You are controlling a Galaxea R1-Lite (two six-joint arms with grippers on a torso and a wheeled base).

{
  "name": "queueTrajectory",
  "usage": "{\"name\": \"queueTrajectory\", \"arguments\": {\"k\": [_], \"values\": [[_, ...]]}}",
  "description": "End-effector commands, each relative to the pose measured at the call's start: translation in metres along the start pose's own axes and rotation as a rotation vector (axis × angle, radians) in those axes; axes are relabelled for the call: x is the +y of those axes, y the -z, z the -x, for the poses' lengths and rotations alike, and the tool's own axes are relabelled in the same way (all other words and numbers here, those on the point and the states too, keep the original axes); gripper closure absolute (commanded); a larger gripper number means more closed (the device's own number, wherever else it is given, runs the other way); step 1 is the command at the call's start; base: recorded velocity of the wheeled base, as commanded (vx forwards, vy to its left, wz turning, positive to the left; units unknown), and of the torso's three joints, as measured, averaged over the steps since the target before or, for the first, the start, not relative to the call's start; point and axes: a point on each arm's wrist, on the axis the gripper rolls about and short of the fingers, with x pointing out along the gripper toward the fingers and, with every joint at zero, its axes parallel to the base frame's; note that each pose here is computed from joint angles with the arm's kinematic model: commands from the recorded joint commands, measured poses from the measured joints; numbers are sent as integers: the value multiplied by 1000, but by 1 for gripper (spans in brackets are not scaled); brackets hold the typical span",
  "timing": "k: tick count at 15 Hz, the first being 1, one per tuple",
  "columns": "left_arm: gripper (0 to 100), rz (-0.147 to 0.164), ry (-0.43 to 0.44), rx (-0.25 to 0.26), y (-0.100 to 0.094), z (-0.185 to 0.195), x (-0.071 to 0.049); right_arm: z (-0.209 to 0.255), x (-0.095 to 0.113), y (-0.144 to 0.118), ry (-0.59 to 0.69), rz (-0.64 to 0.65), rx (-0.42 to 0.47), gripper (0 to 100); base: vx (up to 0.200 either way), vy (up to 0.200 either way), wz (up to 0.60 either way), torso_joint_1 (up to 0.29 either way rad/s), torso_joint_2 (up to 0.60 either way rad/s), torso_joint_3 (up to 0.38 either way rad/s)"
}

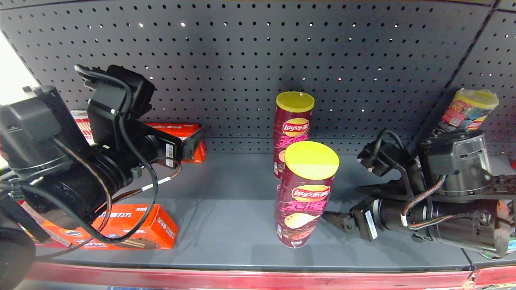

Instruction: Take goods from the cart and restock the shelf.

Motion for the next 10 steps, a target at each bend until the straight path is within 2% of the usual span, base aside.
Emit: {"name": "queueTrajectory", "arguments": {"k": [1,10], "values": [[0,-1,0,3,1,0,0,3,-2,-2,5,-3,-11,0,0,0,0,0,0,0],[0,0,-1,-2,-1,-1,0,-3,5,-4,-17,9,-7,0,0,0,0,0,0,0]]}}
